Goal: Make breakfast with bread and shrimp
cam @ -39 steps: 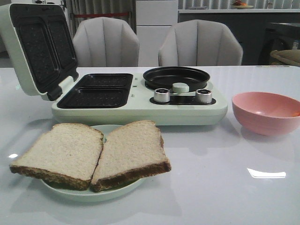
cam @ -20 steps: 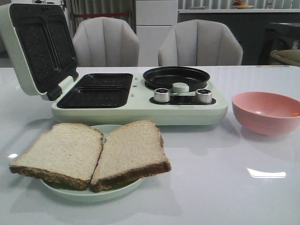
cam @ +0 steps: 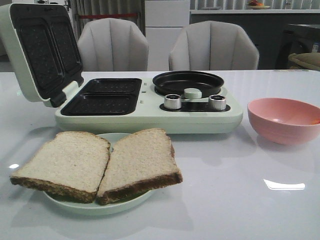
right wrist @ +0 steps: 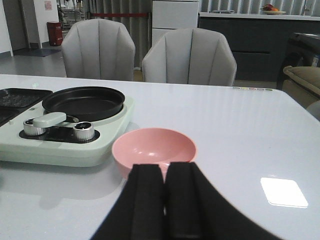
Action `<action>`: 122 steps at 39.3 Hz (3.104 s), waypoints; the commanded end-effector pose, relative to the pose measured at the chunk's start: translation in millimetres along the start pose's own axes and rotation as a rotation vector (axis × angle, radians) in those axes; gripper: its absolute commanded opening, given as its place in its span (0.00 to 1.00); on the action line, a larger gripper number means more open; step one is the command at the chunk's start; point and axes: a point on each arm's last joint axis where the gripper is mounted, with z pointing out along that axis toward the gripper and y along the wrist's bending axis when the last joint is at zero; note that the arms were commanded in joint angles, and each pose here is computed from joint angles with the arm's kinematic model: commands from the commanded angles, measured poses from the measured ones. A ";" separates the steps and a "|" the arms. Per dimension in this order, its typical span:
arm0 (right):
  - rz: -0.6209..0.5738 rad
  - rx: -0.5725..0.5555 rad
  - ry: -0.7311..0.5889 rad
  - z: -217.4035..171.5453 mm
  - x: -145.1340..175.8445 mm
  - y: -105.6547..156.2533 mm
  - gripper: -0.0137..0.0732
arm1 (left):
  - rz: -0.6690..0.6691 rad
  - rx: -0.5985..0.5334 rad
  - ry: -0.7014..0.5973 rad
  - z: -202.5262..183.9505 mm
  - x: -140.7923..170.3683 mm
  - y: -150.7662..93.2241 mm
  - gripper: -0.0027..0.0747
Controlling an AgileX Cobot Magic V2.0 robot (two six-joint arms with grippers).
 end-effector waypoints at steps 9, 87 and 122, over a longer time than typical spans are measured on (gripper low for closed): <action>-0.007 -0.002 -0.123 -2.9 -14.6 0.5 0.33 | 0.185 0.067 -0.041 28.7 -25.7 -21.0 0.76; -0.007 -0.002 -0.123 -2.9 -14.6 0.5 0.33 | 0.398 0.095 0.137 130.2 -41.6 -39.7 0.51; -0.007 -0.002 -0.123 -2.9 -14.6 0.5 0.33 | 0.293 -0.089 0.092 76.4 -49.6 -7.3 0.23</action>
